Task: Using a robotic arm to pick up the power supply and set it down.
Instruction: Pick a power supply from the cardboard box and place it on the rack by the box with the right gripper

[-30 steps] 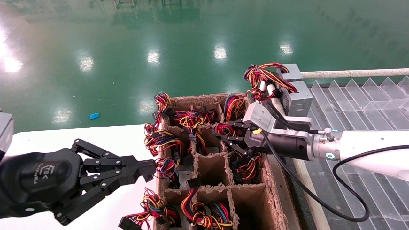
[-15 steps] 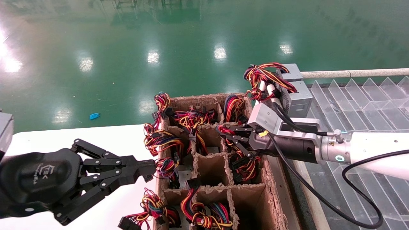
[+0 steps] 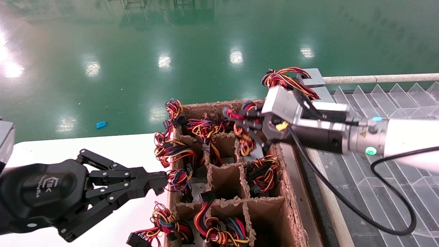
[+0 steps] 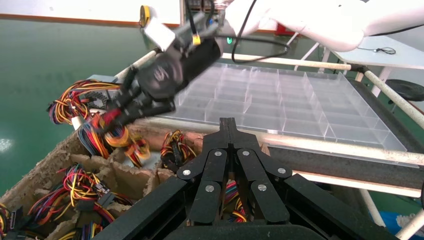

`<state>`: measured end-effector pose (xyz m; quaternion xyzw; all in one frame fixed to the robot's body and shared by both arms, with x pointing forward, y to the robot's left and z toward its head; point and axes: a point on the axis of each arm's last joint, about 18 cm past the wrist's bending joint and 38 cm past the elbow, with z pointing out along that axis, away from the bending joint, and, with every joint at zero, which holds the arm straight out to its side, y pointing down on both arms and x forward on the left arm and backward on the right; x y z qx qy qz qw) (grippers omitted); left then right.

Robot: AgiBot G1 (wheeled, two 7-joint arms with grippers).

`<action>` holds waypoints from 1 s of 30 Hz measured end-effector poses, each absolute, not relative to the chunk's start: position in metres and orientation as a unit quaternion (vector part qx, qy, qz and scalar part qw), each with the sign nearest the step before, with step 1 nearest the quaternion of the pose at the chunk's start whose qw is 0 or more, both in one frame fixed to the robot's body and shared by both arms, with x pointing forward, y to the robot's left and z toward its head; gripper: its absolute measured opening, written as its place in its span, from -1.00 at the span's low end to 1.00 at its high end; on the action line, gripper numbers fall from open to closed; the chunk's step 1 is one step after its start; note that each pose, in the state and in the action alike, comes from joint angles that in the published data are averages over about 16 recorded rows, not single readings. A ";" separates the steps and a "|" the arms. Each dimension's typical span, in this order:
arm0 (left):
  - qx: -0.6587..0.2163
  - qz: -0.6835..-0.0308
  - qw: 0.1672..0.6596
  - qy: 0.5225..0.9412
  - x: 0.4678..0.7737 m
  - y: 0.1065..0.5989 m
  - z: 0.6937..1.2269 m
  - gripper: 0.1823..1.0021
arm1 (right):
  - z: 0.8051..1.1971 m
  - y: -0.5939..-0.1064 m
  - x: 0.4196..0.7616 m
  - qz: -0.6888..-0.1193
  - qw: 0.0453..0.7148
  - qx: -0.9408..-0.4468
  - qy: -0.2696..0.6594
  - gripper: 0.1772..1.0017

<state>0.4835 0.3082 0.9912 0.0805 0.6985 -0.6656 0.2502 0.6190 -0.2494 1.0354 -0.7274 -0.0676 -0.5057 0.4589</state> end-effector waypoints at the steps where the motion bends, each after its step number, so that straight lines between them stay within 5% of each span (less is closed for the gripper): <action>1: 0.080 -0.666 0.250 0.699 0.483 0.308 0.991 -0.98 | 1.041 -0.248 0.616 -0.512 0.457 -0.723 -0.075 -0.92; 18: 0.080 -0.666 0.250 0.699 0.483 0.308 0.991 -0.98 | 1.148 -0.263 0.555 -0.632 0.410 -0.632 -0.182 -0.92; 30: 0.080 -0.666 0.250 0.699 0.483 0.308 0.991 -0.98 | 1.178 -0.296 0.512 -0.656 0.401 -0.604 -0.210 -0.93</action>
